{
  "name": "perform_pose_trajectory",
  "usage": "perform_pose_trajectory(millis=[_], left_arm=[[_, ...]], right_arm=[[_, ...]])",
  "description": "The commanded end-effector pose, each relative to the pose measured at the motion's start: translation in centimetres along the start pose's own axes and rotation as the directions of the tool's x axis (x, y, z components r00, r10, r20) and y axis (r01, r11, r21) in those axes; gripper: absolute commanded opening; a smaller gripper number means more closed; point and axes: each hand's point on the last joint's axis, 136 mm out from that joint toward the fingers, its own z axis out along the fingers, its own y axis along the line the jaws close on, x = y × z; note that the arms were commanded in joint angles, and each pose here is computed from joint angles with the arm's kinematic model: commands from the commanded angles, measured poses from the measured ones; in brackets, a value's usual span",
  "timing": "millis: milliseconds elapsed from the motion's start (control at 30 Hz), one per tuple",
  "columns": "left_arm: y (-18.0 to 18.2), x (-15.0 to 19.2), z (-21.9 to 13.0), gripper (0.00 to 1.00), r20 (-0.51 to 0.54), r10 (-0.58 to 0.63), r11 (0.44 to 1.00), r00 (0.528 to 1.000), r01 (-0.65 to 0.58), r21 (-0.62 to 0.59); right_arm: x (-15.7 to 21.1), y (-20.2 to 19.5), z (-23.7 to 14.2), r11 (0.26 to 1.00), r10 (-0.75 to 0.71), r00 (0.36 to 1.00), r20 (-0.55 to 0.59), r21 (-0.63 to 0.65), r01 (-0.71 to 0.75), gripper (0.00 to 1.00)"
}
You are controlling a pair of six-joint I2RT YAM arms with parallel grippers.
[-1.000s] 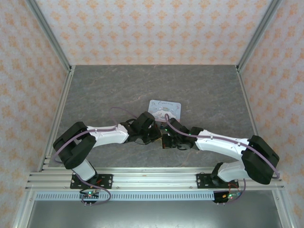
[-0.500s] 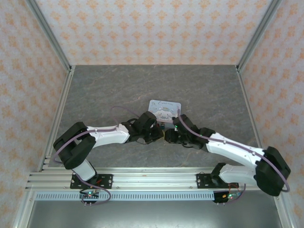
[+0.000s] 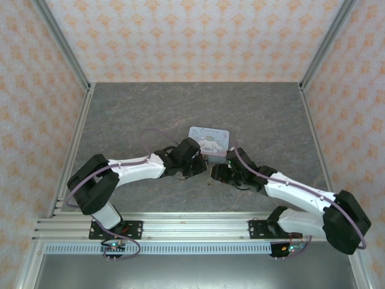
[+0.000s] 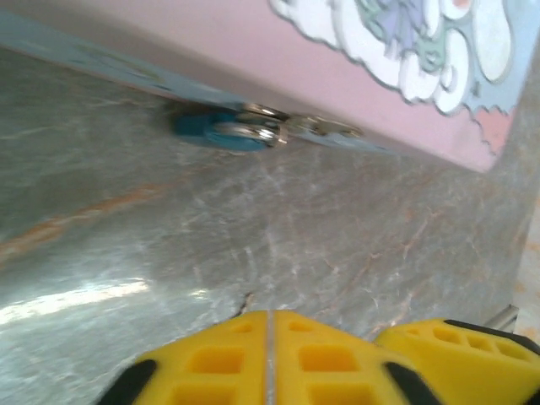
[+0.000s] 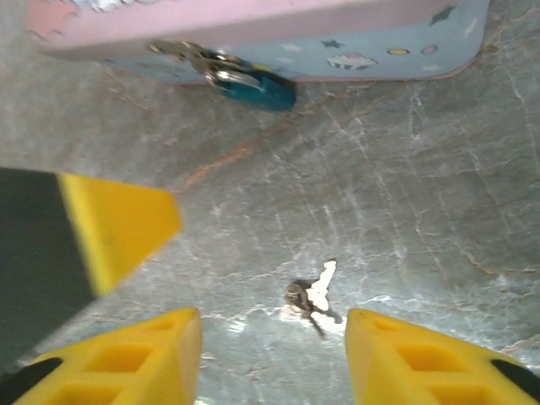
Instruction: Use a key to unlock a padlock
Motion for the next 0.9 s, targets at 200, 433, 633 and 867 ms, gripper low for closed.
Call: perform_pose_trajectory(millis=[200,433,633,867], left_arm=[[5.0,-4.6,-5.0,0.77,0.147,-0.075,0.992,0.986,0.089,-0.088],[6.5,-5.9,-6.5,0.82,0.175,-0.108,0.986,0.979,0.127,-0.105],[7.1,-6.0,-6.7,0.83,0.183,-0.126,0.984,0.975,0.145,-0.099],[7.9,-6.0,-6.7,0.83,0.181,-0.148,0.982,0.972,0.166,-0.088]], right_arm=[[0.8,-0.4,1.5,0.971,-0.102,0.991,-0.090,0.206,0.119,0.52],[1.0,-0.4,2.5,0.939,-0.103,0.987,-0.127,0.314,0.139,0.50],[1.0,-1.2,2.7,0.907,-0.050,0.993,-0.110,0.410,0.092,0.50],[1.5,-0.8,4.1,0.901,-0.014,0.993,-0.115,0.429,0.063,0.49]])
